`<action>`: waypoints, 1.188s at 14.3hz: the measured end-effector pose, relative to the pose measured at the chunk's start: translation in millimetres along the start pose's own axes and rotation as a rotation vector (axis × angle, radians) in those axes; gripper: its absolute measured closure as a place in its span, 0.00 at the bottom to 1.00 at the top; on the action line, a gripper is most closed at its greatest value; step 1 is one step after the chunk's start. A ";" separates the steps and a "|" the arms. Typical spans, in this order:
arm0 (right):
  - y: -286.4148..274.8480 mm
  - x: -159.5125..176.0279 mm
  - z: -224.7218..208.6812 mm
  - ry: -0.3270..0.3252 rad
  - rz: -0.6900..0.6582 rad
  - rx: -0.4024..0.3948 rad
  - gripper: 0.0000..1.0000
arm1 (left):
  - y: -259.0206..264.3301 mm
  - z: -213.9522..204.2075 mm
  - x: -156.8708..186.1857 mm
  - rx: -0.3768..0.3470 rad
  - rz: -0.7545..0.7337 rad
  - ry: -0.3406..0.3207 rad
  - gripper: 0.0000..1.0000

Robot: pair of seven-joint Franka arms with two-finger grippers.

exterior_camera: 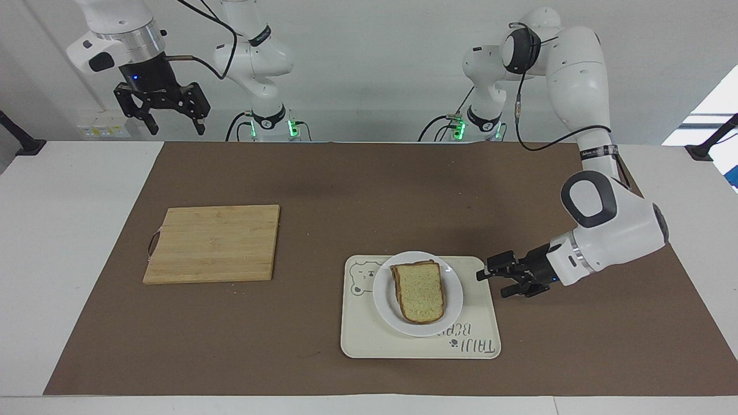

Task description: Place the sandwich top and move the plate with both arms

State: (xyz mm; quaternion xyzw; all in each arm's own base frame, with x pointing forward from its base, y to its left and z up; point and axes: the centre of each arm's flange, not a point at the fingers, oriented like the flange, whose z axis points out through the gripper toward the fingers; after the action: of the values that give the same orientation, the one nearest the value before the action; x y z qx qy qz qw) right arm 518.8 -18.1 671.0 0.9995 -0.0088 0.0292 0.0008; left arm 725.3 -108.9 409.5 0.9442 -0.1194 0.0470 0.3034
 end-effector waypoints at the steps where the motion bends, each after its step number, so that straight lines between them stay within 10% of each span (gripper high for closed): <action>1: 0.0 0.0 0.0 0.000 0.000 0.000 0.00 | 2.1 -15.2 -0.8 0.074 0.014 -0.001 0.00; 9: 0.0 0.0 0.0 0.000 0.000 0.000 0.00 | 51.5 -140.9 -16.5 0.519 0.120 0.041 0.00; 17: 6.1 0.2 -0.2 0.003 0.011 0.000 0.00 | 84.9 -220.6 -82.2 0.571 -0.056 -0.038 0.00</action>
State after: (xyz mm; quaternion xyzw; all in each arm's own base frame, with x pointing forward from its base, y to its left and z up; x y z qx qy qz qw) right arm 518.9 -24.2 671.2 0.9994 -0.0143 0.0306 0.0005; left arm 620.6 -30.8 623.0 0.9951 -0.0808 0.0523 0.0244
